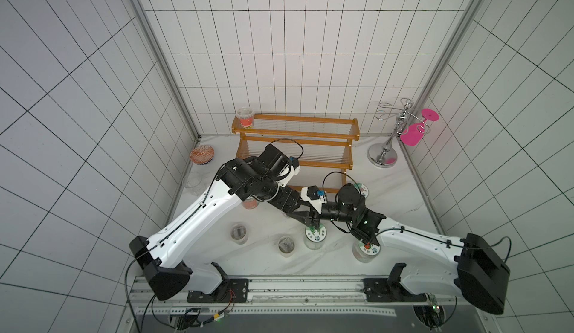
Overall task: Place the seed container on the shelf
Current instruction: Pick up the seed jar at the center of the board.
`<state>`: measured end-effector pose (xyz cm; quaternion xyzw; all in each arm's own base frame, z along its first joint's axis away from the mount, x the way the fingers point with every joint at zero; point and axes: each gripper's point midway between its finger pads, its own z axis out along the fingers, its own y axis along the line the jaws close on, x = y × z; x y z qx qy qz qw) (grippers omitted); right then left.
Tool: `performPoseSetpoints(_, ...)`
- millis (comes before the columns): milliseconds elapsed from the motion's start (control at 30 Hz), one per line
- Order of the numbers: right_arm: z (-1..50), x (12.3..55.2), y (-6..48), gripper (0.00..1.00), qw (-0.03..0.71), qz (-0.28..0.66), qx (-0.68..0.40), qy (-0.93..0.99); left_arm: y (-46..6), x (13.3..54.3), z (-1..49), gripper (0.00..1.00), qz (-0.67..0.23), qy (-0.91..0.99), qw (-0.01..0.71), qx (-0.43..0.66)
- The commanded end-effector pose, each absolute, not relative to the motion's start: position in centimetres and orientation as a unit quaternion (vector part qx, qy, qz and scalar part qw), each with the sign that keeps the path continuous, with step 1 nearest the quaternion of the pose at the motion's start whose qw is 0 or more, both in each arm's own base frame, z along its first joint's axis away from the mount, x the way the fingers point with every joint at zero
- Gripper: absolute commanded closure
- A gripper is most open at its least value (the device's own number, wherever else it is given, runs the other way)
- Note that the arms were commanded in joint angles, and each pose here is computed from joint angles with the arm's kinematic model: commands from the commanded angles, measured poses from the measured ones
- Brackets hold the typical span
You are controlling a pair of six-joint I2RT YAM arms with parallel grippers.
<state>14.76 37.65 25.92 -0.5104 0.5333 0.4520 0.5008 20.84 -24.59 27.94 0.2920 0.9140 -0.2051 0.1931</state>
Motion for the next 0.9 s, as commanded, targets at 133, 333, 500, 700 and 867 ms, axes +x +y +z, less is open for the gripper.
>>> performPoseSetpoints(133,27.6,14.2,36.8,0.49,0.535,0.449,-0.503,0.51,-23.7,22.8,35.2,0.01,-0.23,0.863,0.363,0.264)
performPoseSetpoints(333,28.1,15.0,36.0,0.49,0.558,0.434,-0.481,0.519,-21.3,22.9,38.6,0.01,-0.23,0.832,0.451,0.225)
performPoseSetpoints(500,29.6,17.1,35.4,0.49,0.603,0.409,-0.433,0.531,-19.4,22.2,38.9,0.01,-0.236,0.817,0.487,0.197)
performPoseSetpoints(700,33.0,20.4,34.9,0.49,0.668,0.358,-0.375,0.533,-17.0,21.2,36.6,0.01,-0.237,0.813,0.509,0.153)
performPoseSetpoints(867,35.9,23.7,35.5,0.49,0.695,0.332,-0.35,0.533,-15.8,20.6,32.9,0.01,-0.23,0.819,0.508,0.136)
